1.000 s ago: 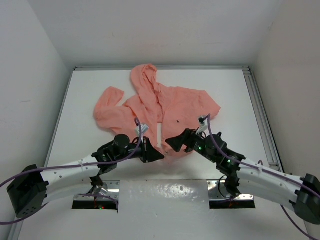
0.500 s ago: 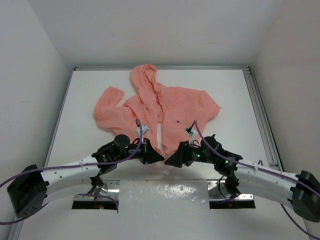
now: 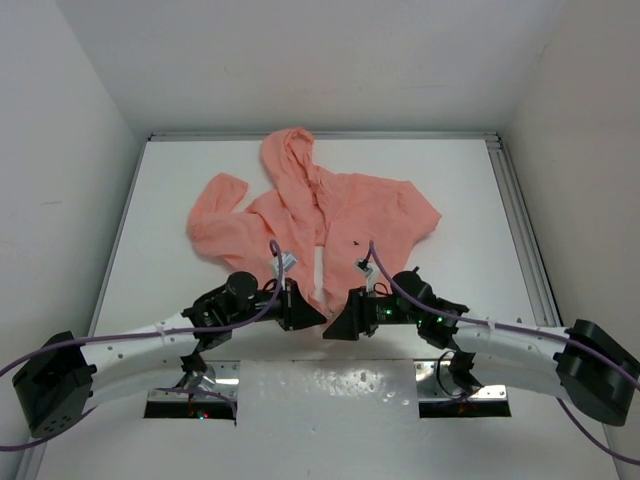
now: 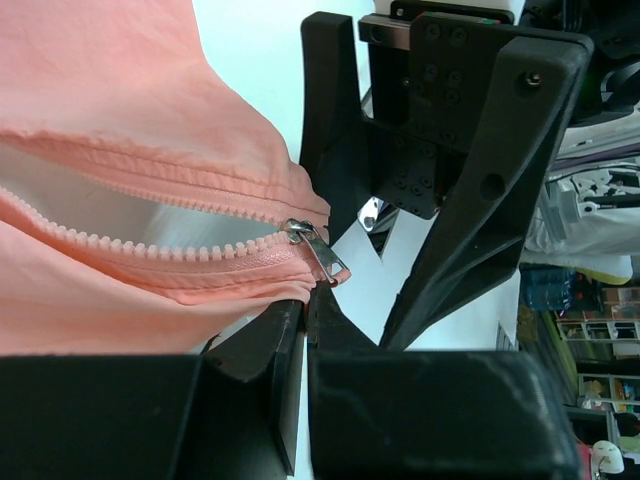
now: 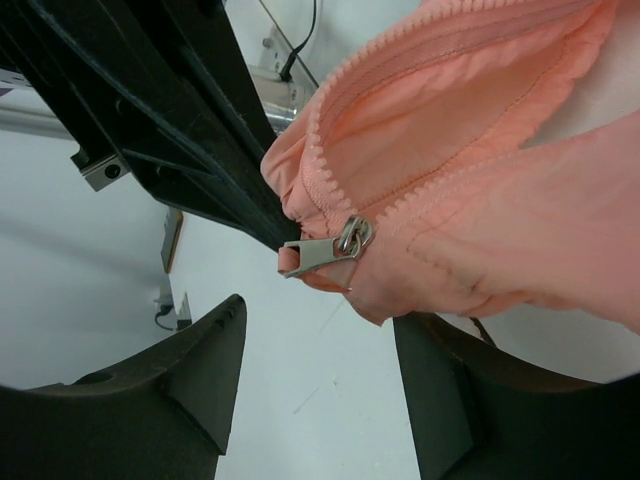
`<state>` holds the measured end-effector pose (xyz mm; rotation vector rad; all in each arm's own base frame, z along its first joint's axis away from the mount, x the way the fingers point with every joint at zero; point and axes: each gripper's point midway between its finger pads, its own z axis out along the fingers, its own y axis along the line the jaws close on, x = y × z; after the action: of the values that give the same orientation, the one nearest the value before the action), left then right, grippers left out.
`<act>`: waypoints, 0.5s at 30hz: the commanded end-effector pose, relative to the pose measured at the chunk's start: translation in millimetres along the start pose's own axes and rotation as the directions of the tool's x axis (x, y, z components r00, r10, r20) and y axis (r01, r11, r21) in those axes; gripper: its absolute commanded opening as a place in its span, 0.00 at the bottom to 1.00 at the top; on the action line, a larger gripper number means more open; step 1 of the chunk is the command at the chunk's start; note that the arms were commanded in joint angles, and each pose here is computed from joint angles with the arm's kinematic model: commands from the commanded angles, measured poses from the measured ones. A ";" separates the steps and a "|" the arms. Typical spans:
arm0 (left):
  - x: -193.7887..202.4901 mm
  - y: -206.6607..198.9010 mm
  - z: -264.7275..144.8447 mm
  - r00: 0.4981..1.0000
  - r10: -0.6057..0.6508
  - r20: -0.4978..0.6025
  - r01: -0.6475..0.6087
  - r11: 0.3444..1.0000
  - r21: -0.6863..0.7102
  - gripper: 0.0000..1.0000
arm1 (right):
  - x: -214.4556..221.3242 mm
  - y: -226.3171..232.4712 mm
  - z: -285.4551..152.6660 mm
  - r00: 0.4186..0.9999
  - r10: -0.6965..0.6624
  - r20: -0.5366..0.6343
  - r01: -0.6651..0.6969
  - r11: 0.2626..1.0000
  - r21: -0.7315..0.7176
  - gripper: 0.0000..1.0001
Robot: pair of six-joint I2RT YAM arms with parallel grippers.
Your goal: Zip up the jacket
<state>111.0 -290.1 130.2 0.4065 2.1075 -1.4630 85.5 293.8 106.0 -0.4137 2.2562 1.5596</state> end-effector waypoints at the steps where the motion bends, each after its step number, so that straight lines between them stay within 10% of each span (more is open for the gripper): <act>1: -8.2 -15.0 -1.3 0.999 0.025 0.029 -0.027 0.998 0.060 0.00 | -8.6 16.6 4.0 0.999 -0.034 0.019 0.036 0.997 -0.074 0.60; 8: -8.2 -17.4 -2.1 0.999 0.030 0.028 -0.032 0.997 0.071 0.00 | -8.9 8.5 9.2 0.999 -0.036 0.022 0.038 0.998 -0.051 0.61; 15: -6.2 -15.0 -3.6 0.999 0.037 0.025 -0.039 0.997 0.063 0.00 | -8.1 8.5 9.5 0.999 -0.023 0.029 0.024 0.998 -0.058 0.07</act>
<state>108.5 -289.9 134.0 0.4190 2.0923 -1.4795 87.1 300.3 98.8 -0.4145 2.2661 1.5784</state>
